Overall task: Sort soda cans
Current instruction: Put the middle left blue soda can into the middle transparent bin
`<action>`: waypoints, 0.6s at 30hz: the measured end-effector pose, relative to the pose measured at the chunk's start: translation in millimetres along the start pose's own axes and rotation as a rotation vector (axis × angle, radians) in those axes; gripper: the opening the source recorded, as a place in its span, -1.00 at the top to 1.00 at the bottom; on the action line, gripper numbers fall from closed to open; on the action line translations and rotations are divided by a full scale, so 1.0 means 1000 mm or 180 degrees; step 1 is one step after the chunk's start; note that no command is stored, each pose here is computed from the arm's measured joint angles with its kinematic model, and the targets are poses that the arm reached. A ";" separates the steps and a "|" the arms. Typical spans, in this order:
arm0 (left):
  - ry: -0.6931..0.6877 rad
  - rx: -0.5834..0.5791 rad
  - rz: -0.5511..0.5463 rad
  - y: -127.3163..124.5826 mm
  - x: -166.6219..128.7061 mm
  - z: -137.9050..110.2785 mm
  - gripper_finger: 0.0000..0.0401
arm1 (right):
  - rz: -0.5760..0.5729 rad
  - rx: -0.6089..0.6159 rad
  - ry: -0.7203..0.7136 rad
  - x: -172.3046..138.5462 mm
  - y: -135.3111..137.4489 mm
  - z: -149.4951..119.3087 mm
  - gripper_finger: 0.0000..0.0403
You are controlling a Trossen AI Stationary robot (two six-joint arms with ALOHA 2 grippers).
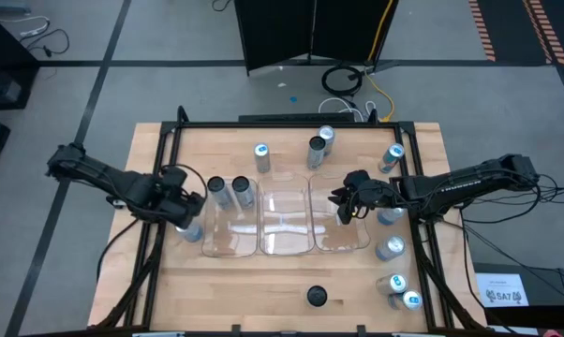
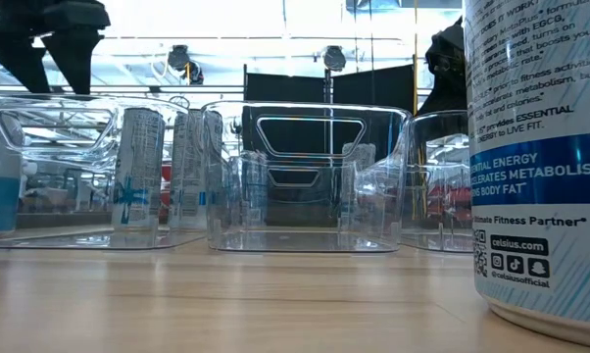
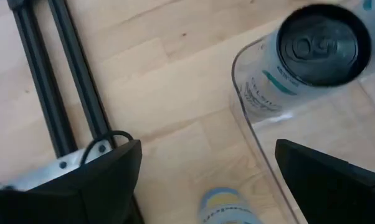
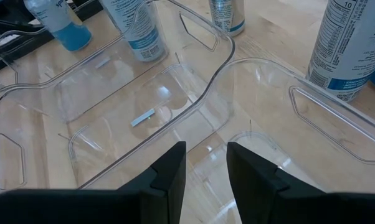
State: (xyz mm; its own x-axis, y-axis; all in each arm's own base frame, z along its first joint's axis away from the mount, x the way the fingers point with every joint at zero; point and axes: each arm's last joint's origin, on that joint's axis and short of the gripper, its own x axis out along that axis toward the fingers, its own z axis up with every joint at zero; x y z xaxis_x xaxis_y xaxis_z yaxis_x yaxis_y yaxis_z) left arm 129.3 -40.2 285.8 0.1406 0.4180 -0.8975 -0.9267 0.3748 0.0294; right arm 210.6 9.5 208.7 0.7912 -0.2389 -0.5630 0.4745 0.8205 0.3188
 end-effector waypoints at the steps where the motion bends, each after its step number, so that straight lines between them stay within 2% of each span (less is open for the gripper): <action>1: 0.0001 -0.0032 -0.0016 0.000 0.000 0.000 -0.89 | 0.0000 0.0000 0.0000 0.000 0.000 0.000 0.47; 4: 0.0053 -0.0037 -0.0064 -0.003 0.000 -0.001 -0.89 | 0.0000 -0.0001 0.0000 0.000 0.000 0.000 0.47; 18: 0.0176 0.0148 0.0132 -0.014 0.007 -0.005 -0.89 | -0.0001 -0.0001 -0.0001 0.000 0.000 0.000 0.47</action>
State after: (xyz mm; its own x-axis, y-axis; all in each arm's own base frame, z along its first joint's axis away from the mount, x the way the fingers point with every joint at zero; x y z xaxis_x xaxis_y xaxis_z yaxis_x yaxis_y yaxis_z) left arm 141.7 -46.9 276.7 0.0817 0.3881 -0.9180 -0.9139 0.3966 0.0863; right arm 210.7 9.5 208.7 0.7913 -0.2392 -0.5627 0.4746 0.8206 0.3185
